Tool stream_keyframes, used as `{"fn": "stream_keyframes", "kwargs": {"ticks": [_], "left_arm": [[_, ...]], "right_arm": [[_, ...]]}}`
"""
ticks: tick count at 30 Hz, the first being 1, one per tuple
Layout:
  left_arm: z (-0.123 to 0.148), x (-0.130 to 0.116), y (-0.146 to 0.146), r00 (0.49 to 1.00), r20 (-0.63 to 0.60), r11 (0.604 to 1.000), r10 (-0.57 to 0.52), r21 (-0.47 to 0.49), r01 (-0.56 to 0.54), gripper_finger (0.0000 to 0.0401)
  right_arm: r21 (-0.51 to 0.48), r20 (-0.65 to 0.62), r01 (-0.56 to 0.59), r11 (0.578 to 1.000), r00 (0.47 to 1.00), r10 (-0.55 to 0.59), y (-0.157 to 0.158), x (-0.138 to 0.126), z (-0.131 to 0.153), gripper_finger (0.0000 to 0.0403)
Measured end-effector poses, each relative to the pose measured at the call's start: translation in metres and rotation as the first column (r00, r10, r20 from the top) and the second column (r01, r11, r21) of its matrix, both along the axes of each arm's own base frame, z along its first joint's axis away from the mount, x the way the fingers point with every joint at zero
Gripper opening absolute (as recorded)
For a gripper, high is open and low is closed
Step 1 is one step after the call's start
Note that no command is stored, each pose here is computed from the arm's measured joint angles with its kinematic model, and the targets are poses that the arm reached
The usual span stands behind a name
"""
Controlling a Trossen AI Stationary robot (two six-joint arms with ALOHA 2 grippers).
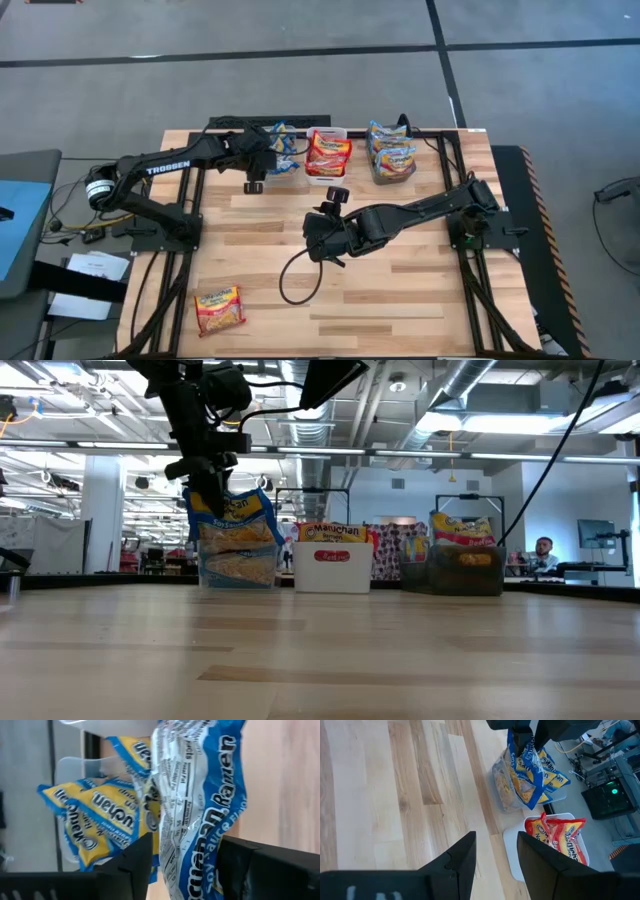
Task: Sort Maruchan noodles
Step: Put the blue noodle pack into the transparent bin
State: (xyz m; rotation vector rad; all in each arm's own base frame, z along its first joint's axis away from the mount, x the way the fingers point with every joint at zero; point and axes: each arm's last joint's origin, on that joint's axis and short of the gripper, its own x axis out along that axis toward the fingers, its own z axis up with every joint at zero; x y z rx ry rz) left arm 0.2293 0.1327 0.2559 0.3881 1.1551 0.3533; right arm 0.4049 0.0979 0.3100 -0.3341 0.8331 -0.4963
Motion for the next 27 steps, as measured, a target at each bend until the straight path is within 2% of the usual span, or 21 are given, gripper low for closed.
{"fn": "stream_keyframes", "kwargs": {"ticks": [6,15,27], "left_arm": [[0.007,0.001,0.002,0.997,0.027,0.997,0.069,0.029,-0.070,0.0168],[0.019,0.007,0.003,0.992,0.112,0.999,0.050,-0.014,-0.049,0.0163],[-0.012,0.021,0.014,0.995,0.014,0.994,0.103,-0.040,-0.102,0.0162]], "right_arm": [[0.000,0.000,0.000,1.000,1.000,0.000,0.000,0.000,0.000,0.0166],[0.000,-0.001,0.000,1.000,1.000,0.000,0.000,0.000,0.000,0.0166],[0.007,-0.011,-0.008,1.000,1.000,0.008,0.000,0.000,-0.001,0.0166]]}}
